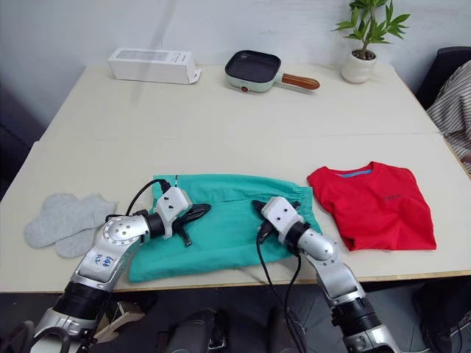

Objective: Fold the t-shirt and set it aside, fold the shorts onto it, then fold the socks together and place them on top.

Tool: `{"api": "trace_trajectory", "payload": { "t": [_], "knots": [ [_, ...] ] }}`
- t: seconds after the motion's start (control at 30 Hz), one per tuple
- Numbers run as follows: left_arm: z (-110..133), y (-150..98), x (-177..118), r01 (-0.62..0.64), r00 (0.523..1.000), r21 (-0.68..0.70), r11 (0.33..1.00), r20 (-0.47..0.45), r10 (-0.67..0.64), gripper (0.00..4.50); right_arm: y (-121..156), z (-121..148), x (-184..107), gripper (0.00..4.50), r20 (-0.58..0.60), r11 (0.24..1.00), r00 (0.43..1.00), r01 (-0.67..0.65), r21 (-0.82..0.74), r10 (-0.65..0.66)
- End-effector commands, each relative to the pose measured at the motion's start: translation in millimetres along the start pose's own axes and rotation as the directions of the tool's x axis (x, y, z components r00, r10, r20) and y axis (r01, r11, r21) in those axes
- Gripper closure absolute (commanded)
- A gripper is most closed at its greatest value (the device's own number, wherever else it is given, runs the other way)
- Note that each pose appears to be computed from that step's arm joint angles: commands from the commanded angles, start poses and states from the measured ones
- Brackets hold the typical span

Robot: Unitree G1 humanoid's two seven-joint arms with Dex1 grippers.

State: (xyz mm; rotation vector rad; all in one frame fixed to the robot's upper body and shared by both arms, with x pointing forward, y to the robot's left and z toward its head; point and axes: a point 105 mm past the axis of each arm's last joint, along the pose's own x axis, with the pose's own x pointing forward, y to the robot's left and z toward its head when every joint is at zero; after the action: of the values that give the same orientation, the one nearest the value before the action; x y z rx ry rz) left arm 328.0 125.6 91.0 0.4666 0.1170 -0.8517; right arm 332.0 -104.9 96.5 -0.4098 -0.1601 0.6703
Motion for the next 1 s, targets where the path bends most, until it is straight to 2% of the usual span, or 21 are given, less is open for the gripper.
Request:
{"api": "trace_trajectory", "payload": {
  "t": [0.03,0.1,0.17,0.23,0.3,0.33,0.4,0.5,0.6,0.67,0.73,0.8,0.87,0.93,1.0],
  "knots": [
    [-51,-14,-9,0.0,0.988,-0.067,0.998,-0.157,-0.011,4.47,-35,-14,-17,4.5,-0.009,0.987,0.99,0.143,0.08,-0.142],
    [-53,-13,-11,-0.022,0.99,-0.076,0.997,-0.141,0.011,4.47,-49,-19,-24,4.5,-0.004,0.961,0.978,0.205,0.184,-0.208],
    [-44,-8,-11,-0.045,0.997,-0.079,0.996,-0.072,0.039,4.47,-58,-21,-30,4.5,0.006,0.93,0.969,0.235,0.284,-0.247],
    [-20,0,-11,-0.056,0.996,-0.088,0.995,0.071,0.063,4.47,-71,-11,-33,4.5,0.055,0.889,0.95,0.268,0.372,-0.309],
    [7,5,-13,-0.047,0.973,-0.107,0.993,0.218,0.07,4.47,-78,5,-31,4.5,0.118,0.86,0.931,0.262,0.438,-0.344],
    [21,8,-14,-0.029,0.954,-0.129,0.991,0.292,0.066,4.47,-74,18,-26,4.5,0.164,0.86,0.932,0.216,0.462,-0.322],
    [41,11,-15,0.01,0.925,-0.146,0.989,0.377,0.047,4.47,-62,39,-16,4.5,0.229,0.883,0.94,0.128,0.451,-0.253],
    [49,15,-5,0.03,0.935,-0.093,0.995,0.353,0.005,4.47,-44,44,1,4.5,0.205,0.899,0.957,0.101,0.425,-0.205],
    [39,17,16,0.029,0.966,-0.06,0.998,0.258,-0.012,4.47,-26,28,9,4.5,0.112,0.937,0.98,0.117,0.328,-0.162],
    [21,19,28,0.002,0.987,-0.042,0.999,0.158,0.005,4.47,-33,16,5,4.5,0.061,0.922,0.971,0.201,0.33,-0.233],
    [11,19,33,-0.007,0.993,-0.059,0.998,0.118,0.014,4.47,-39,5,-3,4.5,0.014,0.92,0.965,0.244,0.307,-0.261],
    [7,16,35,0.004,0.994,-0.063,0.998,0.111,0.003,4.47,-44,-2,-15,4.5,-0.01,0.922,0.962,0.264,0.284,-0.272],
    [10,11,35,0.027,0.99,-0.05,0.998,0.137,-0.02,4.47,-51,13,-29,4.5,0.066,0.893,0.956,0.242,0.379,-0.287],
    [22,6,33,0.062,0.976,-0.028,0.998,0.211,-0.055,4.5,-48,39,-47,4.14,0.185,0.855,0.954,0.115,0.506,-0.238],
    [39,-1,31,0.116,0.949,-0.005,0.993,0.296,-0.109,4.5,-51,46,-70,3.64,0.172,0.82,0.958,0.097,0.564,-0.231]
  ]
}}
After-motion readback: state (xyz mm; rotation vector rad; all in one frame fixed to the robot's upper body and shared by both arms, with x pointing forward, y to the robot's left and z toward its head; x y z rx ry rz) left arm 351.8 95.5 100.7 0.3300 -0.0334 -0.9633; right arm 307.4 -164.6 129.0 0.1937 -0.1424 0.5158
